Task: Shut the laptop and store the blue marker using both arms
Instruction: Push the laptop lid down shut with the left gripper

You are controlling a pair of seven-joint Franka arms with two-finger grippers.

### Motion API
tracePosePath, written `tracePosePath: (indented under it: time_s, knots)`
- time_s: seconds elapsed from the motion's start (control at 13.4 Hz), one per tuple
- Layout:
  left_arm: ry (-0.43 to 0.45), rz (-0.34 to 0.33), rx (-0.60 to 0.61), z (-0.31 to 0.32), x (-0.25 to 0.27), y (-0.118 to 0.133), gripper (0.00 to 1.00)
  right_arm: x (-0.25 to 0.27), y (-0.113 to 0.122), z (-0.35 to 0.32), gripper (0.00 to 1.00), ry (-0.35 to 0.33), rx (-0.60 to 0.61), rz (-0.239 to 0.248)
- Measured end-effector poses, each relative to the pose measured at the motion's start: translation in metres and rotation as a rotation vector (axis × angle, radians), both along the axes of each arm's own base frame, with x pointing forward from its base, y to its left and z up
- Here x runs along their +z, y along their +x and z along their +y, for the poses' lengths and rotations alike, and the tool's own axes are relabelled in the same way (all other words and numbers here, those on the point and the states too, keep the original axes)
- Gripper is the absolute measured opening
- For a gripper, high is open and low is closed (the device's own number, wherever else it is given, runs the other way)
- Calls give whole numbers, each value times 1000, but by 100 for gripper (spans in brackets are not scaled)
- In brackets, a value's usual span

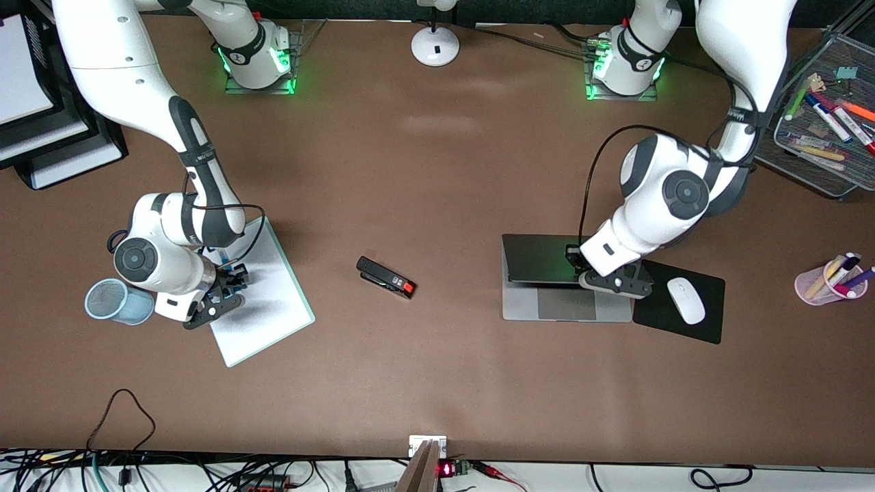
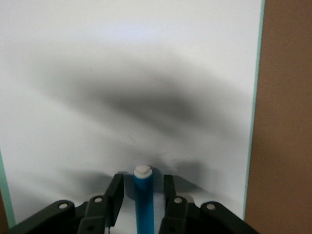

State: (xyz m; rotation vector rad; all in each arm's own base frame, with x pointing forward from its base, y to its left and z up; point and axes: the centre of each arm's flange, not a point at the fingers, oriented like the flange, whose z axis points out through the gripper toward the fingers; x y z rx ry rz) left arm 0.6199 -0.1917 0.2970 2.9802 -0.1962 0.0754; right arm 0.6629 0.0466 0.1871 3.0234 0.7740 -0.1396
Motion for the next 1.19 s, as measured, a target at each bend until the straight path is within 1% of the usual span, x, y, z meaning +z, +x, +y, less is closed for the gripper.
tracePosePath:
  time_s: [0.15,0.22,0.3,0.37,0.67,1.19]
  knots:
    - [-12,-18,6,-1,-16,6,1,-1,0,0,40,0,0,1]
    - [-19,-28,11,-1,-27,8,1,-1,0,0,36,0,0,1]
    - [-26,-38,15,-1,-38,10,1,0,1,0,36,0,0,-2]
    - [-32,-44,18,-1,-51,11,1,3,3,1,33,1,1,-8]
    - [-43,-35,23,-2,-81,20,1,8,8,1,32,2,2,-22]
    - [-46,-26,17,-3,-94,24,1,-1,6,1,33,-1,2,-8]
